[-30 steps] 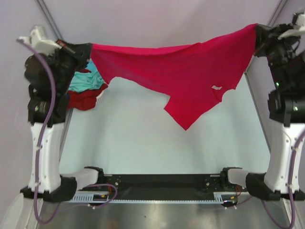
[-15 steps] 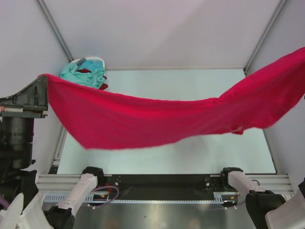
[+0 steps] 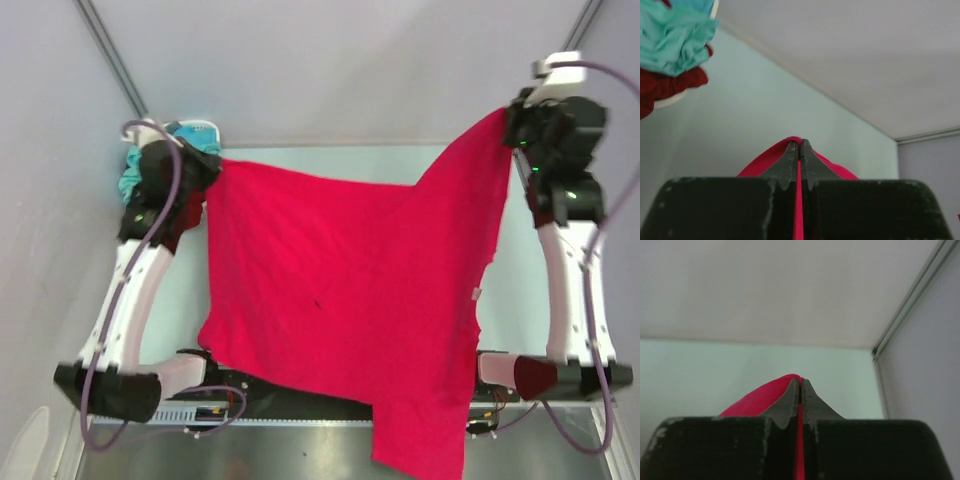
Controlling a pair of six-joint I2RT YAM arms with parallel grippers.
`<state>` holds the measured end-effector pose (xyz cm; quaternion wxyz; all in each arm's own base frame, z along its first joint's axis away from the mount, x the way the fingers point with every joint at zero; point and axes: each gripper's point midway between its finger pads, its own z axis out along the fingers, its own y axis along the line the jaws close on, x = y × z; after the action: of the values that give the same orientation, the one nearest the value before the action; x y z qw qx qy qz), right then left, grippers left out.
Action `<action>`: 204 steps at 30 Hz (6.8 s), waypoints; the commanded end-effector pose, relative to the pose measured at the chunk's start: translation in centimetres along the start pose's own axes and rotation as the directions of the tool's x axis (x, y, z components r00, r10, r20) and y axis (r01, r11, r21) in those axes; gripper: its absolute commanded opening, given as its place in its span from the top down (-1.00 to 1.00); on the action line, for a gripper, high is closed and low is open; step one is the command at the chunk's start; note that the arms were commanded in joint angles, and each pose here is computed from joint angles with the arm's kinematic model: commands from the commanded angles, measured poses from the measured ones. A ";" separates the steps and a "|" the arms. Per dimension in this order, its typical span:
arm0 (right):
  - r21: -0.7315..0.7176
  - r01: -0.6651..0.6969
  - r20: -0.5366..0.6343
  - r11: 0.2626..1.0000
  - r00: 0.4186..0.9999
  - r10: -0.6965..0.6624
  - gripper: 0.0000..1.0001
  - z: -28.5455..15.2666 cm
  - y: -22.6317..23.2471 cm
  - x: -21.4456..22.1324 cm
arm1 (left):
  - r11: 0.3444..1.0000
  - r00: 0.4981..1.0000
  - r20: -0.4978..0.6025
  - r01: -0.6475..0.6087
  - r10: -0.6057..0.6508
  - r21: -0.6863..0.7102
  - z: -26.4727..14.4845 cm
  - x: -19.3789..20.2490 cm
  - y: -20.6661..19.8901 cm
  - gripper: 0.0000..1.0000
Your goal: Fold and stack the t-shirts
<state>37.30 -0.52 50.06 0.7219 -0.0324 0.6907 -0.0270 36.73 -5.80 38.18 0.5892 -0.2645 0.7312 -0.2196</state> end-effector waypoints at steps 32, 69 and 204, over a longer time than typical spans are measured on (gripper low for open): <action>-0.082 -0.124 -0.341 0.989 0.936 0.089 1.00 28.1 3.1 35.9 | 0.960 0.983 -0.168 0.018 -0.068 -0.278 32.4 16.3 14.0 1.00; -0.130 -0.071 -0.305 0.989 0.952 0.028 1.00 25.4 1.9 30.6 | 0.993 0.963 -0.268 -0.064 0.035 -0.101 32.7 14.8 13.1 1.00; -0.008 -0.018 -0.670 1.000 0.742 0.008 1.00 -8.4 4.7 33.5 | 0.959 0.843 -0.518 -0.247 0.143 -0.138 13.2 20.3 24.0 1.00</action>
<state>30.33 2.00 13.64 0.4011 -0.0225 0.9156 -0.0136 42.74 -1.55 2.88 0.3392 -0.1906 0.9076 -0.1575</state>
